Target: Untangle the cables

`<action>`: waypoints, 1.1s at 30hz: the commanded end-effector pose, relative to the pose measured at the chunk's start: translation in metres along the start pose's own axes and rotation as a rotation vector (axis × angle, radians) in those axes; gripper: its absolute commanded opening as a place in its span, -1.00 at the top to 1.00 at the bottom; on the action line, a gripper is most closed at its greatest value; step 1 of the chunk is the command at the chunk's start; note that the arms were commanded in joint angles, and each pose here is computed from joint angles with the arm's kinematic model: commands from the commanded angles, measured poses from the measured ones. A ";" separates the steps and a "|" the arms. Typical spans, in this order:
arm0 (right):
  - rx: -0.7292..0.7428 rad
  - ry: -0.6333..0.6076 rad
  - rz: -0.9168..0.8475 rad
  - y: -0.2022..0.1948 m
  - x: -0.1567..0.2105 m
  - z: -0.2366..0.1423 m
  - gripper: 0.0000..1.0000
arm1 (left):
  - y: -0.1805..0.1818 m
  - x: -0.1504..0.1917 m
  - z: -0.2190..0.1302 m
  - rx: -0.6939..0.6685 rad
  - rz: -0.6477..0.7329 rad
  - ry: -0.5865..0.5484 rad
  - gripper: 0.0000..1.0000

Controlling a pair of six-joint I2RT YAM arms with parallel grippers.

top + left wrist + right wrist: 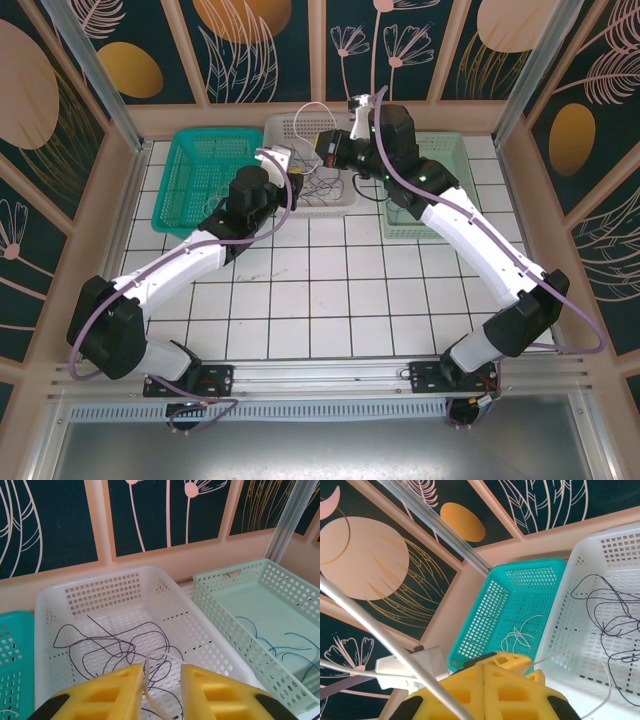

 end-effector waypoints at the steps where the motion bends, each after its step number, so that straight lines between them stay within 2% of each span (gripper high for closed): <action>1: -0.065 -0.059 0.003 0.016 -0.013 -0.022 1.00 | -0.004 0.000 0.002 0.025 -0.019 -0.030 0.51; 11: -0.111 -0.084 0.053 0.012 -0.012 -0.038 1.00 | -0.001 0.008 0.004 0.017 -0.015 -0.029 0.59; 16: -0.100 -0.106 0.102 -0.003 -0.008 -0.047 1.00 | 0.001 0.013 0.006 0.013 -0.009 -0.020 0.80; 26: -0.027 -0.153 0.143 -0.030 -0.010 -0.071 1.00 | 0.010 0.042 0.002 -0.004 0.000 0.058 0.99; 33: 0.000 -0.166 0.162 -0.041 -0.009 -0.078 1.00 | 0.012 0.057 0.000 0.006 -0.012 0.114 0.99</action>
Point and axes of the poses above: each hand's point on the last joint's axis, 136 mm out from that joint toward the fingers, its own z axis out along the fingers, its own y axis along the line the jaws close on, x = y × z, the point moved 8 cm from there along -z, back along the fingers, and after that the axes turned 11 degrees about -z, right-handed, at the moved point
